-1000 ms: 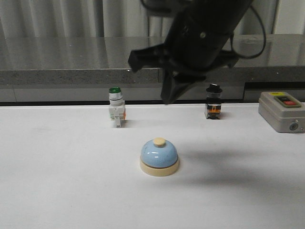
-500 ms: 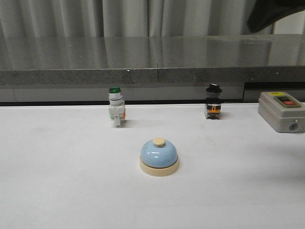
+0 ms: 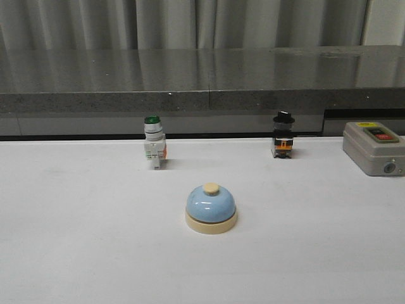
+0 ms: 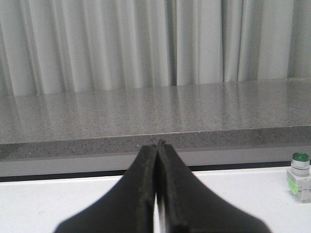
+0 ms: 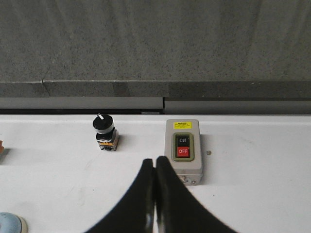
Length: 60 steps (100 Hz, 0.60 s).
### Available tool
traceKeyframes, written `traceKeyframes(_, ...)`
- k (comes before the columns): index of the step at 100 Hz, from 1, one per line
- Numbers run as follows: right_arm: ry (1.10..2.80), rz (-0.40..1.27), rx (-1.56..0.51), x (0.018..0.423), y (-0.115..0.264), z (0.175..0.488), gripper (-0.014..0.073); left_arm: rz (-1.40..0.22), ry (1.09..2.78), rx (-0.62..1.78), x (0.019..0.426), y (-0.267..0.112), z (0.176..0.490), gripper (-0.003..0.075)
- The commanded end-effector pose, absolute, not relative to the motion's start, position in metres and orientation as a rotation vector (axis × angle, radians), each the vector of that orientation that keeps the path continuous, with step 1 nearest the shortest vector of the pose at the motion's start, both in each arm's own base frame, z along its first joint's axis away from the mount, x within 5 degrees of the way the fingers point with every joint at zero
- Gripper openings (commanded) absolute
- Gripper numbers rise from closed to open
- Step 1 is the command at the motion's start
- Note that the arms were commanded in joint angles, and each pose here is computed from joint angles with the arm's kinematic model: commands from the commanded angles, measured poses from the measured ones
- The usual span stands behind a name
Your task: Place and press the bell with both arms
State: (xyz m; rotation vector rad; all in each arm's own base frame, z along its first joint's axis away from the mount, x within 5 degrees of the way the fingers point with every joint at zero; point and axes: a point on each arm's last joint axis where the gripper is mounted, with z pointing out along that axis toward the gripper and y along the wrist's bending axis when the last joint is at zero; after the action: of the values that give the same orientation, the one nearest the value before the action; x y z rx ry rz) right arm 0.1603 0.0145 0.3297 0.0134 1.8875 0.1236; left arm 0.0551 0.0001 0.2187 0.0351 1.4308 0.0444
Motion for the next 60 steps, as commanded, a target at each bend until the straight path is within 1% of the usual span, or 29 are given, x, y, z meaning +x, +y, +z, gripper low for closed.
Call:
traceKeyframes(1, 1.718, 0.121, 0.005, 0.145, 0.012, 0.345, -0.0064, 0.027, 1.375, 0.022, 0.054, 0.0, 0.209, -0.0021)
traceKeyframes(17, 1.659, 0.124, 0.006, 0.116, 0.009, 0.337, -0.0064, 0.027, 1.375, 0.022, 0.054, 0.0, 0.209, -0.0021)
traceKeyframes(30, 1.628, 0.125, 0.007, 0.102, 0.008, 0.336, -0.0064, 0.027, 1.375, 0.022, 0.054, 0.0, 0.209, -0.0021)
traceKeyframes(60, 1.622, 0.125, 0.007, 0.1, 0.008, 0.336, -0.0064, 0.027, 1.375, 0.022, 0.054, 0.0, 0.209, -0.0021)
